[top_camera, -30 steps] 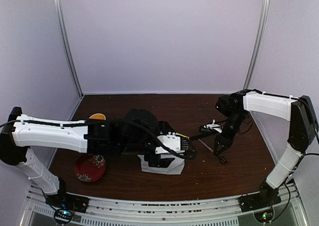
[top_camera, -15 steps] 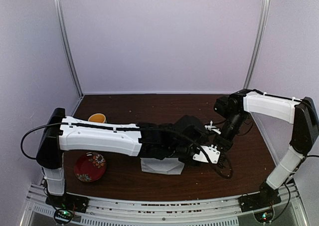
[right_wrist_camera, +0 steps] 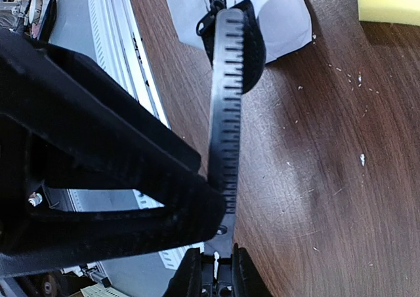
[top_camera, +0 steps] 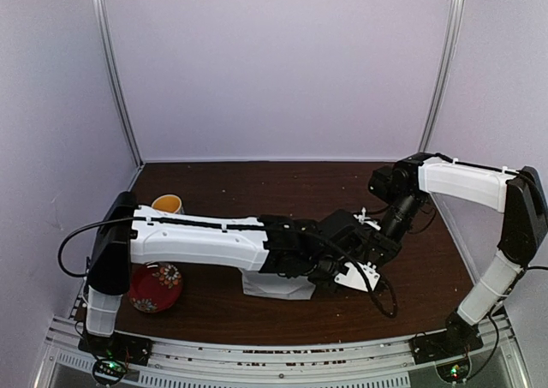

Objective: Sort the hair-cutting tools
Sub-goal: Pass from the right arm to the left

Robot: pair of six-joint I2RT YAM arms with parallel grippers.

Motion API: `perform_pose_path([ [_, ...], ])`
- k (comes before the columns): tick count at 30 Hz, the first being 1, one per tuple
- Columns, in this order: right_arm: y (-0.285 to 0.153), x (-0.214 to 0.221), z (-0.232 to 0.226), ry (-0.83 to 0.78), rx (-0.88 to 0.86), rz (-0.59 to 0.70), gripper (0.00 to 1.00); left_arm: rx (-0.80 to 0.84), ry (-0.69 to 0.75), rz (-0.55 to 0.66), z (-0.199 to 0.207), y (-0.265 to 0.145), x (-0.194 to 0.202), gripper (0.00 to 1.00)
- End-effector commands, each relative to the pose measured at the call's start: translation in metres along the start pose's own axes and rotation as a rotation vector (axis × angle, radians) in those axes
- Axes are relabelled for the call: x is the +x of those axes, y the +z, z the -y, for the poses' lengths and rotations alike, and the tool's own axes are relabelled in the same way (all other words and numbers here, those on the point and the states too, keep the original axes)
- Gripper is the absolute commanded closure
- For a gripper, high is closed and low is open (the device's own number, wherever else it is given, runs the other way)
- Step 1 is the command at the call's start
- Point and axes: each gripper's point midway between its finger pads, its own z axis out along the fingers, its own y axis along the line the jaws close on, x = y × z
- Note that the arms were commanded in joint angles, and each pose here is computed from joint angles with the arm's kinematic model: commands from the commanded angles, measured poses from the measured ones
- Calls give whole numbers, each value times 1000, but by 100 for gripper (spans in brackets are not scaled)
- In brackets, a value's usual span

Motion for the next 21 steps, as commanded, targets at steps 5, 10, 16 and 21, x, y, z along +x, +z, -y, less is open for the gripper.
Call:
perform_pose_path([
  [5, 0, 4, -15, -16, -60, -4, 94, -62, -9, -34, -15, 11, 1, 66],
  [10, -1, 2, -17, -19, -73, 2, 95, -61, -3, -39, -14, 14, 2, 80],
  [16, -2, 0, -18, -23, -75, 6, 94, -61, -29, -15, -17, 8, -2, 97],
  [21, -18, -3, -28, -68, -66, 31, 75, -52, -65, 6, -21, -2, -6, 100],
])
